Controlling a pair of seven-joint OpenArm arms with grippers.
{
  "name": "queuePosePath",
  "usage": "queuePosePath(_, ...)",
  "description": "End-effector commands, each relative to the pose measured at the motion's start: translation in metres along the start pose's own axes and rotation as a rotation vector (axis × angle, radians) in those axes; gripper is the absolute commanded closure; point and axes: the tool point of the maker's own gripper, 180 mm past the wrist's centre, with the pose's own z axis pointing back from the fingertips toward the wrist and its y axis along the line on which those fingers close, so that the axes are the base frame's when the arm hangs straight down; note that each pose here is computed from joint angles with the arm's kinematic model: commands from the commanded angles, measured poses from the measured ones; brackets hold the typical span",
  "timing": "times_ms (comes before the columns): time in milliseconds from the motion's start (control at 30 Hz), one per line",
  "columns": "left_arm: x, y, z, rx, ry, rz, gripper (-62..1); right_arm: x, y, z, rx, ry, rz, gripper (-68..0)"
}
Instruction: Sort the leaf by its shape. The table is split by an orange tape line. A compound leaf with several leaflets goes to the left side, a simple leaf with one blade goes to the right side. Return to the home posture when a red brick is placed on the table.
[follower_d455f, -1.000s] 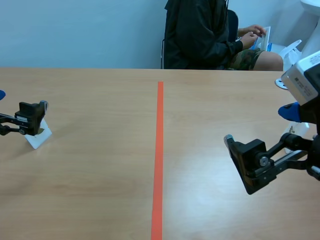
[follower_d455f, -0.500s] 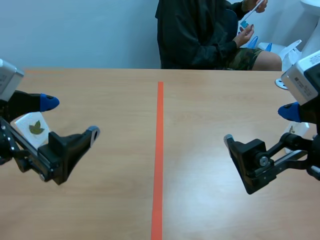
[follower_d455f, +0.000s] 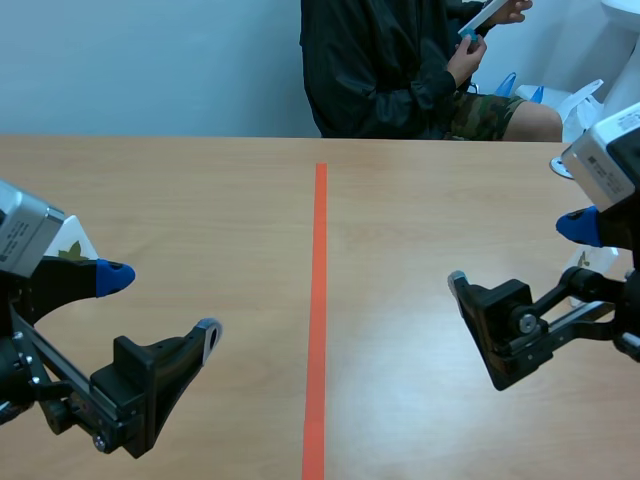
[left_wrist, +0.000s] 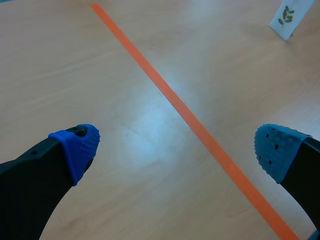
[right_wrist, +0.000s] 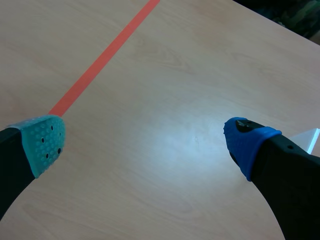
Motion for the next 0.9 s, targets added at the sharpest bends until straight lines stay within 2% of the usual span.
queuePosePath(0, 0.004, 0.004, -0.001, 0.011, -0.016, 0.002, -62.3, 0.008, -0.006, -0.001, -0.018, -0.026, 0.000, -67.9)
queuePosePath(333, 0.003, 0.003, -0.001, 0.010, -0.005, 0.008, -62.3, 0.007, -0.004, -0.001, -0.010, -0.025, -0.022, -67.9)
queuePosePath(567, 0.003, 0.003, -0.001, 0.010, -0.006, 0.007, -62.3, 0.007, 0.004, -0.001, 0.036, -0.024, -0.009, -67.9)
queuePosePath(733, 0.003, 0.003, -0.001, 0.010, -0.006, 0.007, -62.3, 0.002, 0.007, 0.000, 0.054, 0.007, -0.001, -67.9)
queuePosePath(867, 0.003, 0.003, -0.001, 0.010, -0.006, 0.007, -62.3, 0.001, 0.010, 0.000, 0.069, 0.008, 0.003, -67.9)
